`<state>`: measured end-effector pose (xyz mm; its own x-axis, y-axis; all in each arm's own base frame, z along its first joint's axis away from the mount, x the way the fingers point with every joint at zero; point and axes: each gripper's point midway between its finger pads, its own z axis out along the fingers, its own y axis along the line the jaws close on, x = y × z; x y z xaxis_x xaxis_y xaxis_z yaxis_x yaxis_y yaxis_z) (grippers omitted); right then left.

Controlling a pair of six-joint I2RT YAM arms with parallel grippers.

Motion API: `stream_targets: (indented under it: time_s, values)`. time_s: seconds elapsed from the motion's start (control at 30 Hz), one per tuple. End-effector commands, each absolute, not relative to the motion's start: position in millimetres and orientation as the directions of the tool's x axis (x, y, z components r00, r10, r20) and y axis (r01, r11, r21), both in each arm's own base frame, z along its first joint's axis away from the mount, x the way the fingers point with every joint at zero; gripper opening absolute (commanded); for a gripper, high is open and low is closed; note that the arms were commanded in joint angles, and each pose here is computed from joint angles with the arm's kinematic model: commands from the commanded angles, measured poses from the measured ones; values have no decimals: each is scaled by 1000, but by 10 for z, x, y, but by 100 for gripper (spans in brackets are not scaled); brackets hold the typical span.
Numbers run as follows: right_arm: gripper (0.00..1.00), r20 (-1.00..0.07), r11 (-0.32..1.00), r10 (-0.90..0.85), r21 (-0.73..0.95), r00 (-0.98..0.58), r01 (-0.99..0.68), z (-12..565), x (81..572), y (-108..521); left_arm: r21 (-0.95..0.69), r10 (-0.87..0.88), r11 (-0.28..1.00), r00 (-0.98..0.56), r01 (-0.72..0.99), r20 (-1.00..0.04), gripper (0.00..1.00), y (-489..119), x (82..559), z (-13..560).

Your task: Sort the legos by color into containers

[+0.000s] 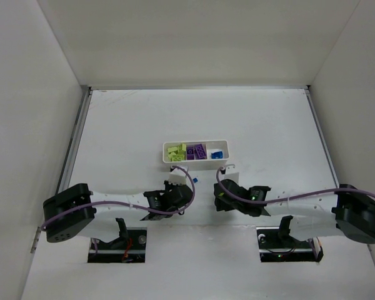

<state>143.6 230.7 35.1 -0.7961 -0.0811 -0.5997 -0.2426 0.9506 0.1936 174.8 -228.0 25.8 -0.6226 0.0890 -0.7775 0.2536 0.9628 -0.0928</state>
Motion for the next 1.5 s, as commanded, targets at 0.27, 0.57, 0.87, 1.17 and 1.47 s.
stream_targets:
  time_s: [0.27, 0.57, 0.87, 1.17, 1.47]
  values:
    - [43, -587, 947, -98, 193, -804, -256, 355, 1438, 2496, -204, -8, 939, -579, 275, -816, 8, -2397, 1793, 758]
    - [28, -586, 945, -121, 178, -801, -273, 332, 1453, 2535, -300, -89, 912, -580, 278, -810, 8, -2427, 1834, 994]
    - [23, -661, 922, -7, 287, -751, -261, 750, 1549, 2524, -370, -161, 877, -539, 306, -827, 8, -2627, 1983, 1349]
    - [22, -729, 922, 177, 358, -661, -147, 1076, 1918, 2206, -404, -204, 830, -466, 384, -861, 8, -3292, 2570, 1780]
    - [23, -764, 909, 236, 393, -600, -143, 1264, 2176, 2166, -325, -145, 879, -454, 348, -879, 10, -3631, 3245, 1505]
